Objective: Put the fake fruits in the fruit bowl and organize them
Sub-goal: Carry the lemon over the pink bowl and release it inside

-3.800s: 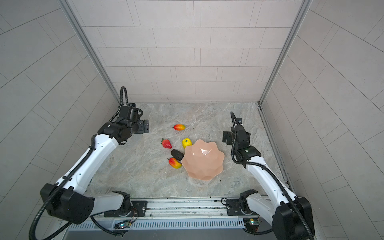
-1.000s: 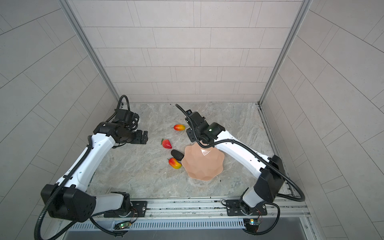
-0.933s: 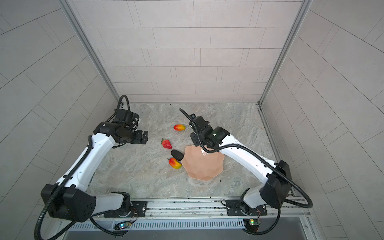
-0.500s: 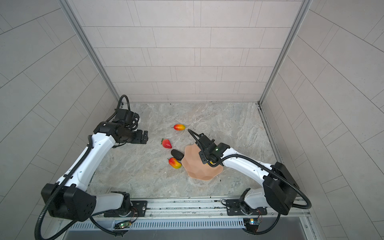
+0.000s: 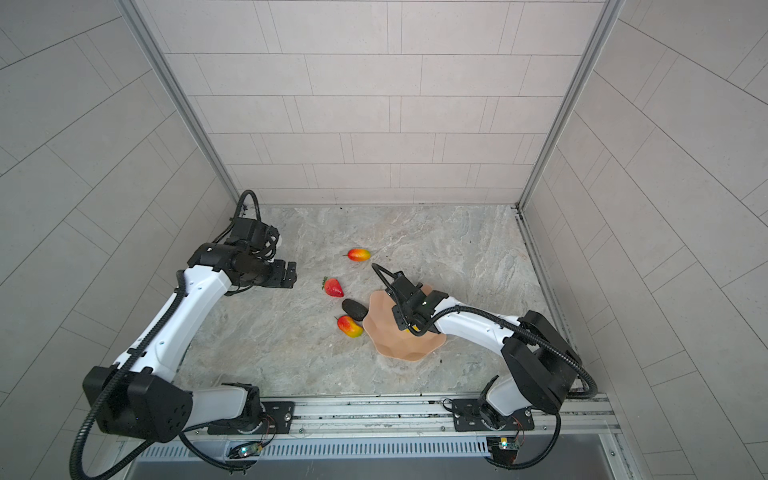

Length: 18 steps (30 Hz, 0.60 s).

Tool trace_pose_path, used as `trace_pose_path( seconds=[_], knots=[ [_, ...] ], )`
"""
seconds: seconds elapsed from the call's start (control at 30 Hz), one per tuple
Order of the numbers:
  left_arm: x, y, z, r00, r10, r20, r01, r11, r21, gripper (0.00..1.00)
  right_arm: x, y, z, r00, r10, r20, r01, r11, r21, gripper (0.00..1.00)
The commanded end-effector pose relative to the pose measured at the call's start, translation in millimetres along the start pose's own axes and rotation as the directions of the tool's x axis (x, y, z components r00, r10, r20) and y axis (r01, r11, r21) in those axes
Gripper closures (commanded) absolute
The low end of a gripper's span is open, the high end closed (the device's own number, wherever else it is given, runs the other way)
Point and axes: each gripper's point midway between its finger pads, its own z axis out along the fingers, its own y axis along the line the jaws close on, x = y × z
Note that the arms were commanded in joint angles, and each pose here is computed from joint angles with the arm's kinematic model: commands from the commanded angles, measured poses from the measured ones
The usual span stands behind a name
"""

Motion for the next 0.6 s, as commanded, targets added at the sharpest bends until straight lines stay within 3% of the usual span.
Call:
trace_pose_path(
  seconds=[0.0, 0.2, 0.47, 0.57],
  knots=[
    [1.1, 2.8, -2.6, 1.0, 0.01, 0.01, -0.01, 1.0, -0.007, 0.0, 0.4, 3.3, 1.7, 1.0, 0.006, 0.001, -0.006, 1.0, 0.002, 0.51],
    [1.0, 2.4, -3.0, 1.0, 0.011, 0.011, -0.011, 1.0, -0.005, 0.0, -6.7, 3.6, -8.7, 0.999, -0.044, -0.004, 0.044, 0.999, 0.021, 0.34],
    [1.1, 2.4, -2.5, 1.0, 0.012, 0.01, -0.012, 1.0, -0.005, 0.0, -45.5, 3.2, -57.7, 0.988, -0.141, 0.056, 0.139, 0.99, 0.033, 0.01],
    [1.4, 2.0, -2.7, 1.0, 0.014, 0.01, -0.014, 1.0, -0.004, 0.0, -64.1, 26.9, -76.6, 0.976, -0.192, 0.101, 0.197, 0.98, -0.04, 0.0]
  ],
)
